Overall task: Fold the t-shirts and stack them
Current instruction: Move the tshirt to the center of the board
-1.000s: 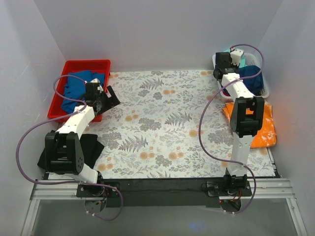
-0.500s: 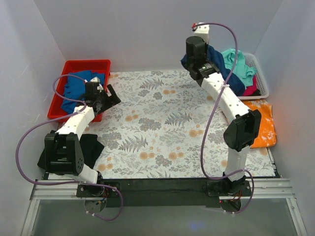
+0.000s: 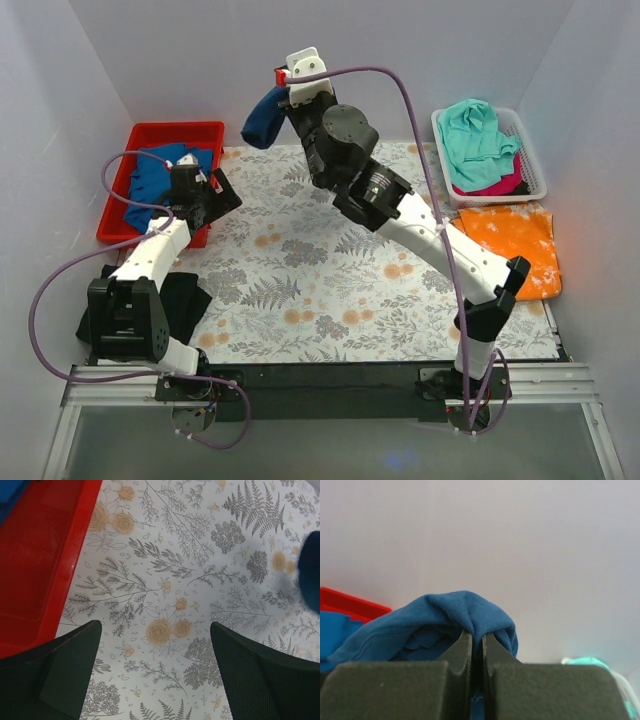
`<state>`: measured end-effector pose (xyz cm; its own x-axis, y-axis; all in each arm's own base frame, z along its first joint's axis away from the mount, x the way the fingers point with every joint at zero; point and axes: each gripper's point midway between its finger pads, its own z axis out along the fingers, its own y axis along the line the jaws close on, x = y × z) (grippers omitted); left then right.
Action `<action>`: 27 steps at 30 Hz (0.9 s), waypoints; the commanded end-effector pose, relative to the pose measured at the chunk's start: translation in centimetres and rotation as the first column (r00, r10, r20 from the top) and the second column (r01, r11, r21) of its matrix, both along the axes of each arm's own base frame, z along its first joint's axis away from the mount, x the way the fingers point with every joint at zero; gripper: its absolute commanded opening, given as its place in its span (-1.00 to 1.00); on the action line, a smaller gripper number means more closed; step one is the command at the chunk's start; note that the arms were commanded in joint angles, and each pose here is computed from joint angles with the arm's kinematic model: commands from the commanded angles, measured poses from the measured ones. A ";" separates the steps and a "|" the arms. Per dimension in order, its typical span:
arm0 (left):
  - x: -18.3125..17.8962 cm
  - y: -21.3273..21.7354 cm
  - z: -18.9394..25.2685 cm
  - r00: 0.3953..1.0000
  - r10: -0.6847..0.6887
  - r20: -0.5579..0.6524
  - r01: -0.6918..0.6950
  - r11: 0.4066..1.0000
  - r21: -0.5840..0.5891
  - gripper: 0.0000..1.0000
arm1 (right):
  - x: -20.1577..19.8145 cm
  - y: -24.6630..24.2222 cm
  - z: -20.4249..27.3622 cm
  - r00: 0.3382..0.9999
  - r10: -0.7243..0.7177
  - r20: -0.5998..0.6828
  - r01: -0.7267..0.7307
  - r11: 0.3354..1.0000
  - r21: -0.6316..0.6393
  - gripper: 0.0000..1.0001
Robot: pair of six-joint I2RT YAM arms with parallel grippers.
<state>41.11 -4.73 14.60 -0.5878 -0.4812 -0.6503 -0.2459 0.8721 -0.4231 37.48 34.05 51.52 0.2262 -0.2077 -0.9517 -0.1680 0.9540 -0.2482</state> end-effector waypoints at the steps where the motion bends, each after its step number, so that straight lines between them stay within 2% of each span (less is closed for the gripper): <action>1: -0.5 1.9 2.5 0.991 0.119 0.065 -0.121 0.992 0.032 0.79 | -5.3 -4.0 10.1 0.983 0.005 0.183 -0.040 0.981 0.191 -0.97; 5: -1.0 2.8 2.2 0.984 0.172 0.053 -0.175 0.983 0.051 0.79 | -7.3 -5.0 11.0 0.981 -0.020 0.191 -0.023 0.975 0.221 -0.97; 7: -1.2 3.3 2.1 0.979 0.201 0.044 -0.203 0.978 0.058 0.79 | -6.5 -4.9 8.1 0.987 -0.058 0.149 0.033 0.986 0.165 -0.97; 8: -1.3 3.3 1.9 0.976 0.217 0.036 -0.218 0.975 0.051 0.79 | -6.8 -6.6 8.0 0.985 -0.101 0.144 0.071 0.977 0.202 -0.97; 9: -1.4 3.4 1.8 0.974 0.223 0.027 -0.224 0.973 0.052 0.79 | -6.1 -6.8 5.7 0.986 -0.121 0.115 0.100 0.979 0.177 -0.97; 10: -1.6 3.5 1.7 0.973 0.229 0.023 -0.229 0.972 0.054 0.79 | -5.0 -5.9 0.3 0.990 -0.133 0.057 0.128 0.988 0.080 -0.97; 12: -1.9 3.6 1.2 0.972 0.237 0.005 -0.237 0.970 0.058 0.79 | -4.6 -8.0 -5.0 0.979 -0.202 -0.032 0.204 0.974 0.100 -0.97; 13: -2.1 3.6 1.0 0.971 0.239 0.000 -0.239 0.969 0.062 0.79 | -4.2 -8.4 -11.6 0.967 -0.237 -0.096 0.238 0.971 -0.005 -0.97; 15: -2.7 3.8 0.4 0.970 0.243 -0.019 -0.241 0.968 0.070 0.79 | -4.7 -11.1 -16.4 0.935 -0.320 -0.156 0.324 0.946 0.003 -0.97; 18: -3.3 3.5 -0.2 0.972 0.231 -0.034 -0.229 0.971 0.067 0.79 | -6.1 -14.5 -25.3 0.887 -0.398 -0.235 0.371 0.916 -0.153 -0.97; 20: -3.7 3.2 -0.7 0.976 0.212 -0.050 -0.210 0.976 0.057 0.79 | -5.9 -16.4 -28.2 0.840 -0.428 -0.334 0.422 0.902 -0.093 -0.97; 21: -3.8 2.7 -0.8 0.980 0.190 -0.056 -0.188 0.981 0.044 0.79 | -6.5 -18.5 -30.5 0.786 -0.479 -0.390 0.432 0.878 -0.208 -0.97; 22: -4.0 2.5 -1.2 0.982 0.177 -0.065 -0.174 0.984 0.039 0.79 | -6.4 -19.5 -31.3 0.755 -0.493 -0.431 0.453 0.869 -0.201 -0.97; 23: -4.1 2.1 -1.2 0.986 0.154 -0.066 -0.152 0.988 0.030 0.79 | -6.1 -19.8 -31.9 0.726 -0.479 -0.493 0.494 0.862 -0.110 -0.97; 24: -4.1 1.6 -1.2 0.990 0.127 -0.067 -0.126 0.992 0.021 0.79 | -5.8 -21.9 -32.6 0.681 -0.519 -0.517 0.539 0.833 -0.126 -0.97; 27: -4.4 -0.2 -1.4 0.997 0.034 -0.070 -0.035 0.999 -0.017 0.79 | -5.5 -23.9 -34.0 0.624 -0.544 -0.561 0.578 0.804 -0.136 -0.97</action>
